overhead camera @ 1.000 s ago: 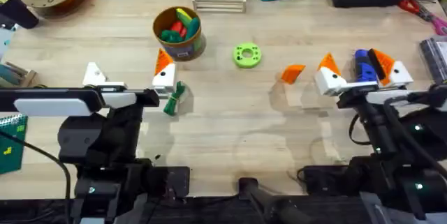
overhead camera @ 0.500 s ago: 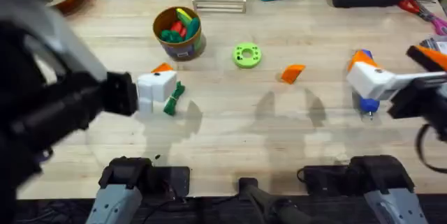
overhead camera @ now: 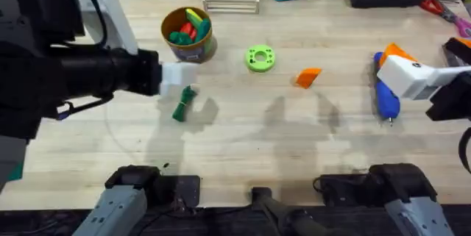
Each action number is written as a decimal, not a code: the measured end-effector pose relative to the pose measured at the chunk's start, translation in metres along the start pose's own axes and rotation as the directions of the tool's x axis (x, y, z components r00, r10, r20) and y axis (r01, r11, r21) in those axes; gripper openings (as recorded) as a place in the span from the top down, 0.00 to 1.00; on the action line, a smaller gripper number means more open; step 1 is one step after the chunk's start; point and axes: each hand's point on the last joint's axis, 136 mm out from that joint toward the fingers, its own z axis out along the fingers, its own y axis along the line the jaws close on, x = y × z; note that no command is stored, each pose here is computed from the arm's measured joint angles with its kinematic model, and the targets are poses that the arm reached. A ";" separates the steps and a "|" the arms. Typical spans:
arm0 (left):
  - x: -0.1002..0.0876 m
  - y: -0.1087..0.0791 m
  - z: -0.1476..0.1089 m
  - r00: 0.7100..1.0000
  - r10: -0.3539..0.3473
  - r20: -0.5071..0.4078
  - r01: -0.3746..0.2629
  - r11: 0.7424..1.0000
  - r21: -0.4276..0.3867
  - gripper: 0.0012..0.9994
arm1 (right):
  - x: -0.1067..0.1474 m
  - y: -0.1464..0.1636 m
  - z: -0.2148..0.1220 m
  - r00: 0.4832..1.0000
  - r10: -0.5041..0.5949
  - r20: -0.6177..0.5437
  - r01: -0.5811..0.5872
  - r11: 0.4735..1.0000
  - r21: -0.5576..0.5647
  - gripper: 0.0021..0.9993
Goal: Pick up the gripper from the table and insert it into the empty holder that is missing its gripper. Then pick up a screw, insert it into the mounting hole, and use the screwdriver to tighten it. Finally, clean up the table by picking up the vegetable and placing it into the bucket.
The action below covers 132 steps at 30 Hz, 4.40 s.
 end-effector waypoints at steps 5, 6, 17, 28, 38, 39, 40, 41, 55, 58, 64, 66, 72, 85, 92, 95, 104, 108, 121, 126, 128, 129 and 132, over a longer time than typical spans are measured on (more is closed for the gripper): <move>-0.040 -0.020 -0.004 0.985 0.048 0.167 -0.068 0.991 0.112 0.01 | 0.000 0.000 0.000 1.000 0.000 0.000 0.000 1.000 0.000 0.01; -0.052 -0.027 -0.008 0.973 0.066 0.220 -0.099 0.985 0.144 0.01 | 0.000 0.000 0.000 1.000 0.000 0.001 0.000 1.000 0.000 0.01; -0.076 -0.058 -0.023 0.930 0.108 0.351 -0.218 0.932 0.289 0.01 | 0.000 0.000 0.000 1.000 0.000 0.000 0.000 1.000 0.000 0.01; -0.047 -0.119 -0.015 0.673 0.382 0.634 -0.617 0.762 0.196 0.01 | 0.000 0.000 0.000 1.000 0.000 0.000 0.000 1.000 0.000 0.01; 0.026 -0.125 0.013 0.540 0.298 0.787 -0.647 0.745 0.162 0.01 | 0.000 0.000 0.000 1.000 0.000 0.000 0.000 1.000 0.000 0.01; 0.030 -0.124 0.016 0.541 0.287 0.790 -0.643 0.748 0.168 0.01 | 0.000 0.000 0.000 1.000 0.000 0.000 0.000 1.000 0.000 0.01; 0.034 -0.123 0.019 0.543 0.277 0.793 -0.637 0.751 0.173 0.01 | 0.000 0.000 0.000 1.000 0.000 0.000 0.000 1.000 0.000 0.01; 0.039 -0.121 0.022 0.555 0.265 0.788 -0.625 0.758 0.186 0.01 | 0.000 0.000 0.000 1.000 0.000 0.000 0.000 1.000 0.000 0.01; 0.055 -0.115 0.030 0.655 0.191 0.731 -0.542 0.793 0.278 0.01 | 0.000 0.000 0.000 1.000 0.000 0.000 0.000 1.000 0.000 0.01; 0.055 -0.115 0.030 0.656 0.190 0.730 -0.541 0.793 0.279 0.01 | 0.000 0.000 0.000 1.000 0.000 0.000 0.000 1.000 0.000 0.01; 0.055 -0.115 0.030 0.658 0.188 0.729 -0.539 0.794 0.282 0.01 | 0.000 0.000 0.000 1.000 0.000 0.000 0.000 1.000 0.000 0.01; 0.055 -0.115 0.030 0.658 0.188 0.729 -0.539 0.794 0.282 0.01 | 0.000 0.000 0.000 1.000 0.000 0.000 0.000 1.000 0.000 0.01; 0.055 -0.115 0.030 0.658 0.188 0.729 -0.539 0.794 0.282 0.01 | -0.012 0.000 0.000 0.999 -0.002 0.048 0.002 1.000 0.000 0.01; 0.055 -0.115 0.030 0.657 0.188 0.730 -0.539 0.794 0.282 0.01 | 0.044 0.025 0.048 0.947 -0.052 -0.317 0.002 0.988 -0.156 0.01; 0.055 -0.115 0.030 0.658 0.188 0.730 -0.539 0.794 0.282 0.01 | 0.084 0.043 0.099 0.815 -0.165 -0.555 0.012 0.963 -0.268 0.01; 0.055 -0.115 0.030 0.658 0.188 0.729 -0.539 0.794 0.282 0.01 | 0.099 0.045 0.113 0.769 -0.183 -0.613 0.003 0.959 -0.282 0.01; 0.055 -0.115 0.030 0.658 0.188 0.729 -0.539 0.794 0.282 0.01 | 0.122 0.067 0.133 0.702 -0.365 -0.611 0.095 0.899 -0.428 0.01; 0.055 -0.115 0.030 0.658 0.188 0.729 -0.539 0.794 0.282 0.01 | 0.128 0.073 0.137 0.679 -0.455 -0.576 0.153 0.855 -0.496 0.01; 0.055 -0.115 0.030 0.658 0.187 0.730 -0.539 0.794 0.282 0.01 | 0.135 0.075 0.152 0.662 -0.511 -0.549 0.192 0.823 -0.534 0.32; 0.055 -0.115 0.030 0.658 0.187 0.729 -0.539 0.794 0.282 0.01 | 0.137 0.075 0.153 0.656 -0.514 -0.553 0.191 0.822 -0.537 0.58; 0.055 -0.115 0.030 0.658 0.187 0.729 -0.539 0.794 0.282 0.01 | 0.137 0.075 0.153 0.656 -0.514 -0.553 0.191 0.822 -0.537 0.68; 0.055 -0.115 0.030 0.658 0.187 0.730 -0.539 0.794 0.282 0.01 | 0.137 0.075 0.153 0.656 -0.515 -0.552 0.192 0.821 -0.538 0.72; 0.055 -0.115 0.030 0.658 0.187 0.730 -0.539 0.794 0.282 0.01 | 0.136 0.075 0.154 0.659 -0.516 -0.547 0.196 0.820 -0.538 0.90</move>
